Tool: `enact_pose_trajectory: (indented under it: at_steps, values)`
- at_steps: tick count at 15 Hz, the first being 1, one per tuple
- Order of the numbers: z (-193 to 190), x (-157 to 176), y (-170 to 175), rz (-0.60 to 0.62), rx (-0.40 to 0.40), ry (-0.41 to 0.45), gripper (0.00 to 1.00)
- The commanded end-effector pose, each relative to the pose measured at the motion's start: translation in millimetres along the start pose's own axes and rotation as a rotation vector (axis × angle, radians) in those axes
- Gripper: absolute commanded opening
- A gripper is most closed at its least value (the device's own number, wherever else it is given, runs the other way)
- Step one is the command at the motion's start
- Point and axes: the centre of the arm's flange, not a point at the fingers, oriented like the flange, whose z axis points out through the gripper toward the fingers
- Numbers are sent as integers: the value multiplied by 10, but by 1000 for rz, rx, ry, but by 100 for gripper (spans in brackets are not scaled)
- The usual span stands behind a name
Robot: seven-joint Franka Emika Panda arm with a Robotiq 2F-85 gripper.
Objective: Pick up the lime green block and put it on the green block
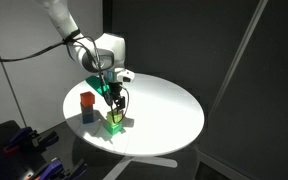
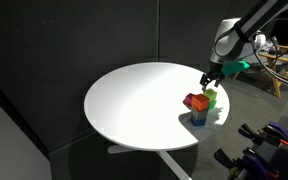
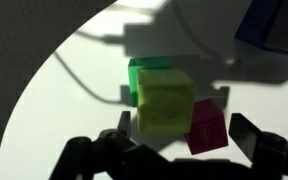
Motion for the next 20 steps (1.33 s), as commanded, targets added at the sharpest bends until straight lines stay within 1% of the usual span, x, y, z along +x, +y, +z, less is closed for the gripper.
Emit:
enact_pose_trajectory:
  at_steps: [1, 2, 4, 7, 12, 17, 20]
  values:
    - [-364, -43, -94, 14, 8, -45, 100]
    - [-445, -67, -125, 16, 6, -77, 100]
    - [-589, -136, -188, 18, -5, -106, 100]
    - [-789, -249, -298, 2, -27, -120, 100]
    - [-1019, -424, -492, -77, -61, -132, 100]
    - [-1235, -667, -675, -140, -86, -184, 100]
    - [-1346, -819, -744, -173, -93, -198, 100]
